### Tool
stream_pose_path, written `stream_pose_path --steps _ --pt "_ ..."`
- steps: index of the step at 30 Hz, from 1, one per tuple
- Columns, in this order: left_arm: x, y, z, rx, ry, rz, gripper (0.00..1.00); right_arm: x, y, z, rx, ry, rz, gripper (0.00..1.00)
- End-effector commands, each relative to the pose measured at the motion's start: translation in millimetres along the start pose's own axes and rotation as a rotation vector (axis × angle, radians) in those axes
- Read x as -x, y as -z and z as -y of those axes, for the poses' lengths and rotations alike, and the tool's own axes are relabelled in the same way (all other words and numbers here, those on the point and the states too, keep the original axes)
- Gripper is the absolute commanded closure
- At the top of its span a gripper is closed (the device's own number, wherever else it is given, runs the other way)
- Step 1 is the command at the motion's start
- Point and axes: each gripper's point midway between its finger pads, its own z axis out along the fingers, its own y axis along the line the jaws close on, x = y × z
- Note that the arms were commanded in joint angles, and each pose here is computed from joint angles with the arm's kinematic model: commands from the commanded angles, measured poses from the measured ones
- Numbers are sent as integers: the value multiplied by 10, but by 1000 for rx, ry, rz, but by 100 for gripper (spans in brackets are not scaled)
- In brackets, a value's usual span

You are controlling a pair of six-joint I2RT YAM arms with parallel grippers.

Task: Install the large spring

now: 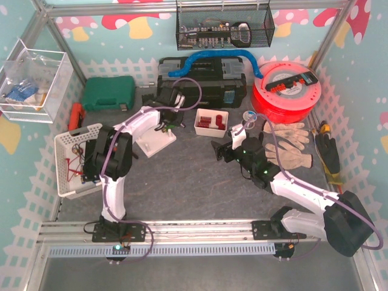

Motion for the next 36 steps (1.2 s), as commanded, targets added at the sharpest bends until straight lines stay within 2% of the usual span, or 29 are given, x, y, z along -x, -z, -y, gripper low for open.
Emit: stream_pose_path --steps 1,7,36 --pt "-117 -22 -144 71 -40 -80 60 45 27 -10 -8 11 25 0" --pt "-208 -106 -222 77 -44 -124 58 56 44 13 -21 12 31 0" --pt "-525 -605 -343 85 -51 -245 61 80 81 69 -60 21 44 0"
